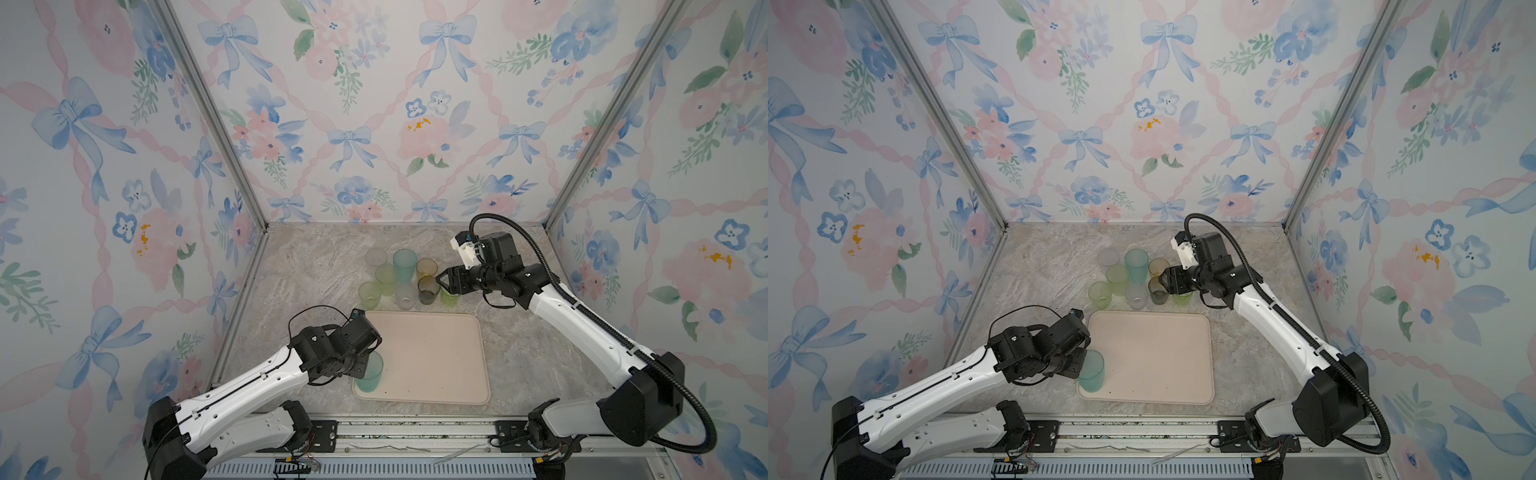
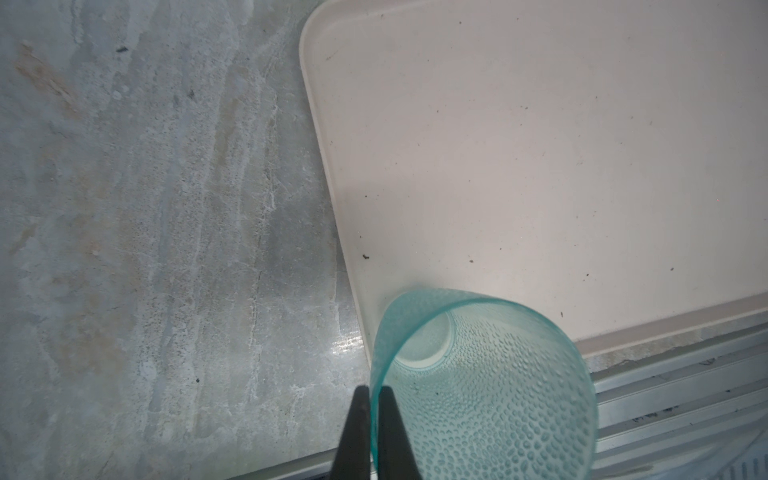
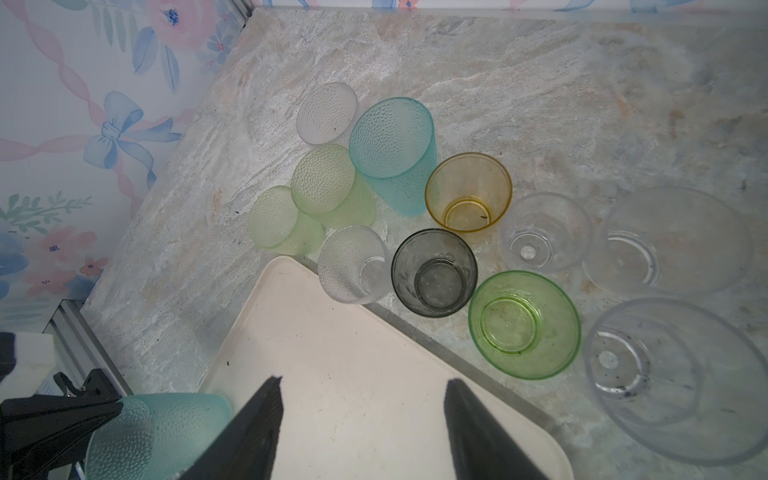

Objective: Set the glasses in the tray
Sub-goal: 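Release the teal cup on the tray's near corner with the left gripper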

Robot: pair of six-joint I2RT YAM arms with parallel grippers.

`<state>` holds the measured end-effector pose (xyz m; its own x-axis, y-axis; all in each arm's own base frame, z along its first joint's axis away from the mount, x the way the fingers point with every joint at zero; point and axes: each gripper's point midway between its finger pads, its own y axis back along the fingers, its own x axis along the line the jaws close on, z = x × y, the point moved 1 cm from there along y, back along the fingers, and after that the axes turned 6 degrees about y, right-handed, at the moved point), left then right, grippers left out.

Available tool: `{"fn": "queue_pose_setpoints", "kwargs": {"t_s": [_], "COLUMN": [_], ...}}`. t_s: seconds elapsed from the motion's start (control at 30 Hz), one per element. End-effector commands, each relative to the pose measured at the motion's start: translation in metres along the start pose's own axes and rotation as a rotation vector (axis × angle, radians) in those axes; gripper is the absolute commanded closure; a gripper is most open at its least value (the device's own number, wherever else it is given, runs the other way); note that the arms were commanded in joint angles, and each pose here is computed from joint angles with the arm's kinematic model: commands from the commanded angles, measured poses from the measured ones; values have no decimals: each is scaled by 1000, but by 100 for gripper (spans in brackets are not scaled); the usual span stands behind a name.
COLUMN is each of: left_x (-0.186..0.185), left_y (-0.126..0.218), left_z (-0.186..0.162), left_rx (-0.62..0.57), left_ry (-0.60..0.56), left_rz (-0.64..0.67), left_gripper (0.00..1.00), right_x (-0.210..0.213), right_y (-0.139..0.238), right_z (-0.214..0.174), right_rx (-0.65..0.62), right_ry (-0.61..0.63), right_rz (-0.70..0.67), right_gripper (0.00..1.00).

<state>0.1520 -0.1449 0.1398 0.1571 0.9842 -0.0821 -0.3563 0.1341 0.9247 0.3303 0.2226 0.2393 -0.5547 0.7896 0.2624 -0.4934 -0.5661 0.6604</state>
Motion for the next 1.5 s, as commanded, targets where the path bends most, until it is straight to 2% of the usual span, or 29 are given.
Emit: {"fn": "queue_pose_setpoints", "kwargs": {"t_s": [0.0,0.43,0.87,1.2,1.47], "left_x": [4,3,5,3,3], "left_y": [1,1,1,2,5], "left_z": [-2,-4,-1,-7,-4], "left_rx": [-12,-13,-36,-30,-47], "left_ry": [18,19,27,36,37], "left_rz": [10,10,38,20,13], "left_gripper": [100,96,97,83,79], "right_x": [4,5,5,6,7], "right_y": [-2,-3,0,0,-1], "right_z": [-1,-3,-3,-2,-2], "right_rx": [27,34,34,32,34], "right_ry": [-2,6,10,9,9], "right_rz": [-5,-4,-3,-3,0], "right_gripper": [35,34,34,34,34]}}
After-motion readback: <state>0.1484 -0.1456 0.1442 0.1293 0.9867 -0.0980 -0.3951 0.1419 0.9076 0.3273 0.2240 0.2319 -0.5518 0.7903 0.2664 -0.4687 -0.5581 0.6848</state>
